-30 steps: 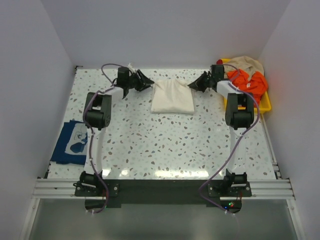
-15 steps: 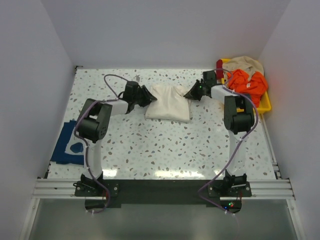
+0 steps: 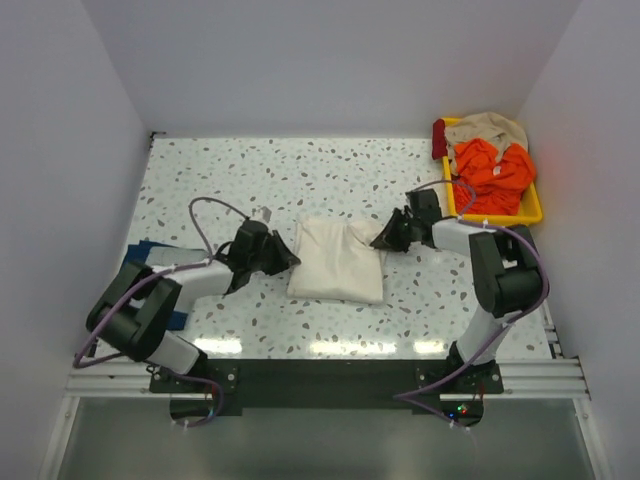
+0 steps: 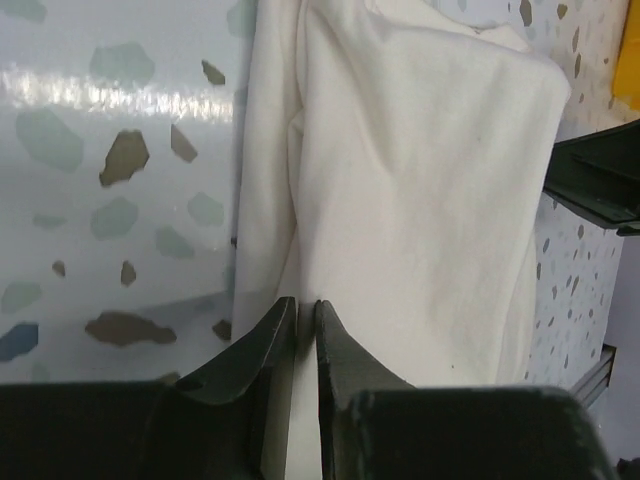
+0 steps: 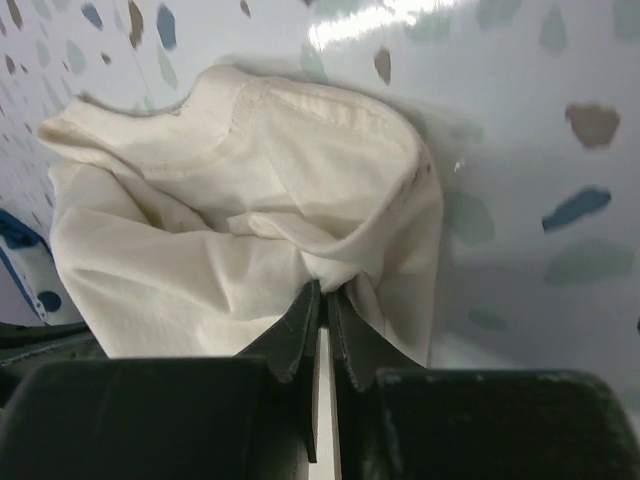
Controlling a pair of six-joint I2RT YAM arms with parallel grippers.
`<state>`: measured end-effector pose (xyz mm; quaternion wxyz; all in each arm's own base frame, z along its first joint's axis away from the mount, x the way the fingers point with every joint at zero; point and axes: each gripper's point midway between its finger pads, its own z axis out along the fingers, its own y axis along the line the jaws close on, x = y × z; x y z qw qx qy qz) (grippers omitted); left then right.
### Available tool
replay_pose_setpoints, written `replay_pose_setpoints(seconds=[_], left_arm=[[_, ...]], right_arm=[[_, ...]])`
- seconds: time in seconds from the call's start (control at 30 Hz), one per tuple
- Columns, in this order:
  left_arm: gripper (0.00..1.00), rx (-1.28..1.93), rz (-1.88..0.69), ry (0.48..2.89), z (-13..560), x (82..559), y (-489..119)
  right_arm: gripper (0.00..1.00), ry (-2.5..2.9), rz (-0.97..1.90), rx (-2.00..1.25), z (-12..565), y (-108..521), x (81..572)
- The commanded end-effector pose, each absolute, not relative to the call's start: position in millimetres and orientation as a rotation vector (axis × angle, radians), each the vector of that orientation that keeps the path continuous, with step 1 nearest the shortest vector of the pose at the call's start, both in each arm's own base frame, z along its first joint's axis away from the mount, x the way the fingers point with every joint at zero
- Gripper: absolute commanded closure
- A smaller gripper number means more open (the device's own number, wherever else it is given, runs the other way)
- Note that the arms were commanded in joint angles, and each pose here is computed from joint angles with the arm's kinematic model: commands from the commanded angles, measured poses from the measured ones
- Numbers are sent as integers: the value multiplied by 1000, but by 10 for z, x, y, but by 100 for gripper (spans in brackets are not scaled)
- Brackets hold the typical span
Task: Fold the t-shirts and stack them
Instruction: Fold the tshirt
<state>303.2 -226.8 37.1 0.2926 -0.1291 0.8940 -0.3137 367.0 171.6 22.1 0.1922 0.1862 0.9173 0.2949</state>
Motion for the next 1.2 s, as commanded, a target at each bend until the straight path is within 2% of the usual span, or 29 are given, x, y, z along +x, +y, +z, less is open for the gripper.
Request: replay_pose_setpoints(seconds=[0.0,0.07,0.1,0.17,0.23,0.3,0.4,0.5,0.67,0.77,0.8,0.9,1.17], left_arm=[[81,-372,-846,2315,557,2909,-2169],[76,-352,-852,2284,732,2928,-2167],[70,-331,-834,2293,757,2919,-2156],[67,-298,-809,2253,987,3071,-2177],[63,-262,-707,2266,996,3173,-2086],[65,-173,-657,2276,1129,3316,-2107],[68,-57,-578,2329,1137,3530,-2154],[74,15,-545,2383,1086,3670,-2228],[75,36,-518,2439,921,3798,-2295],[70,22,-505,2468,804,3840,-2315],[65,21,-514,2470,780,3849,-2332],[62,18,-533,2469,735,3895,-2383],[61,1,-547,2483,572,4008,-2467]], right_arm=[[93,2596,759,470,215,1610,3401],[85,2580,772,444,332,1613,3392],[73,2536,771,416,493,1611,3459],[59,2520,733,390,619,1574,3504],[54,2469,687,328,840,1524,3621],[48,2427,612,276,1008,1432,3684],[46,2378,557,216,1123,1351,3684],[50,2375,555,155,1075,1353,3587],[53,2381,553,48,964,1409,3429],[53,2397,516,-12,890,1455,3395],[53,2401,503,-36,872,1487,3382],[53,2409,448,-40,811,1465,3415],[54,2452,404,-58,639,1563,3431]])
